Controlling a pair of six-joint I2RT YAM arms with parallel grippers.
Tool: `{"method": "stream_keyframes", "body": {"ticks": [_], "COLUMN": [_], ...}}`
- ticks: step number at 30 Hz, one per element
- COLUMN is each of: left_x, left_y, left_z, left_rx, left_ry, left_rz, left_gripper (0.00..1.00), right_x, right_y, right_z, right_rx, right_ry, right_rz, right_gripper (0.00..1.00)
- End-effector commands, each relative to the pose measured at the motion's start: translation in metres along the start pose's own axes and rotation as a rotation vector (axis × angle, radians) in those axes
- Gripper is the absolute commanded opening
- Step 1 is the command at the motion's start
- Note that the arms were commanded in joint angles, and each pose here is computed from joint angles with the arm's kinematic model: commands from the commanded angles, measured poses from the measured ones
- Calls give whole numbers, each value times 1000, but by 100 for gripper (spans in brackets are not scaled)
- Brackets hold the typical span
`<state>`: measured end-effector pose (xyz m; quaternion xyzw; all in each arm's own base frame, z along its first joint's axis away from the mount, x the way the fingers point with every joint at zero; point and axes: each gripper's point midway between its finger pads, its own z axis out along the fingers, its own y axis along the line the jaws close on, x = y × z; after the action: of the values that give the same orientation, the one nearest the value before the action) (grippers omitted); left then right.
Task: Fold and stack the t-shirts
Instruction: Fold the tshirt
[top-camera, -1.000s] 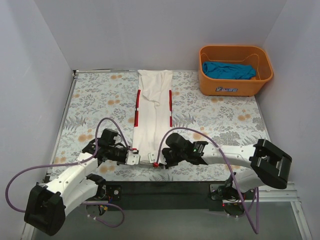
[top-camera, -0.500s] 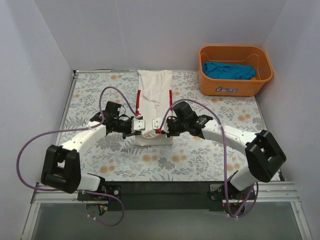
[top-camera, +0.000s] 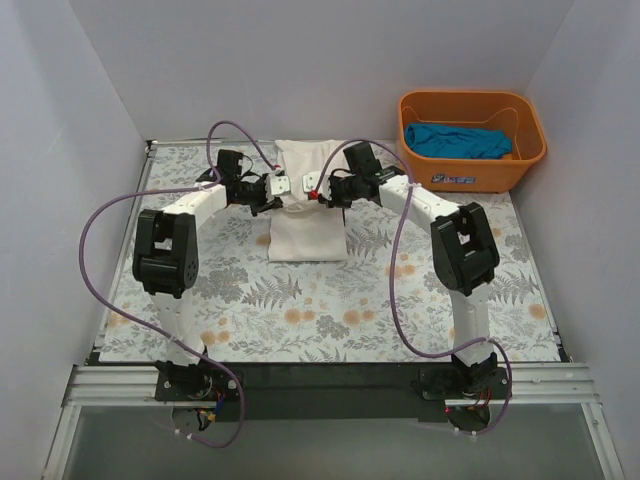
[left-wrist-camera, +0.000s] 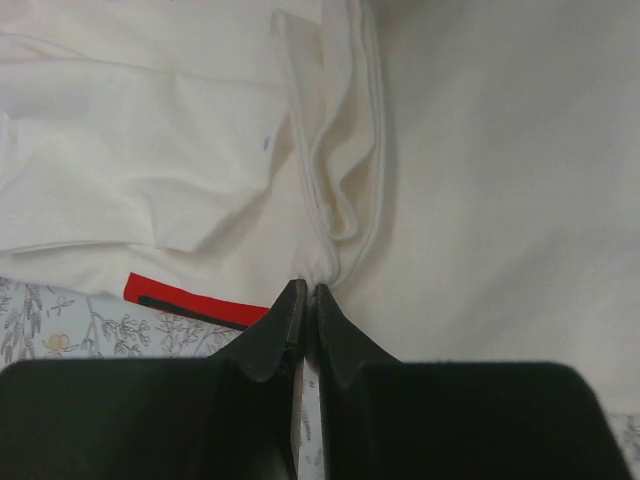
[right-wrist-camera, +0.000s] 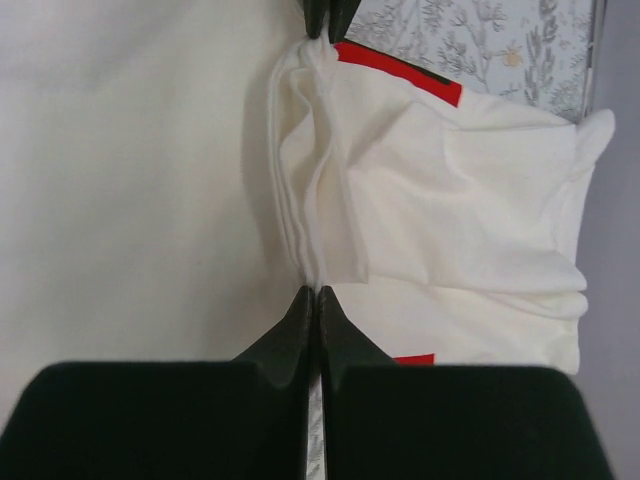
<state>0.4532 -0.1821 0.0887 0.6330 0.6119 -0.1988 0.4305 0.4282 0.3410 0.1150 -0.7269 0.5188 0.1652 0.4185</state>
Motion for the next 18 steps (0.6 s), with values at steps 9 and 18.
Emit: {"method": "stream_keyframes", "body": {"ticks": [9, 18], "left_x": [24, 29], "left_y": [78, 74], "left_z": [25, 21], "left_rx": [-114, -125], "left_ry": [22, 58], "left_rz": [59, 40], "left_gripper": [0, 0], "right_x": [29, 43], "right_y": [-42, -49], "right_z": [19, 29], "right_rx": [-3, 18], "right_ry": [-14, 8], "right_rz": [-76, -70], "right_gripper": [1, 1]}}
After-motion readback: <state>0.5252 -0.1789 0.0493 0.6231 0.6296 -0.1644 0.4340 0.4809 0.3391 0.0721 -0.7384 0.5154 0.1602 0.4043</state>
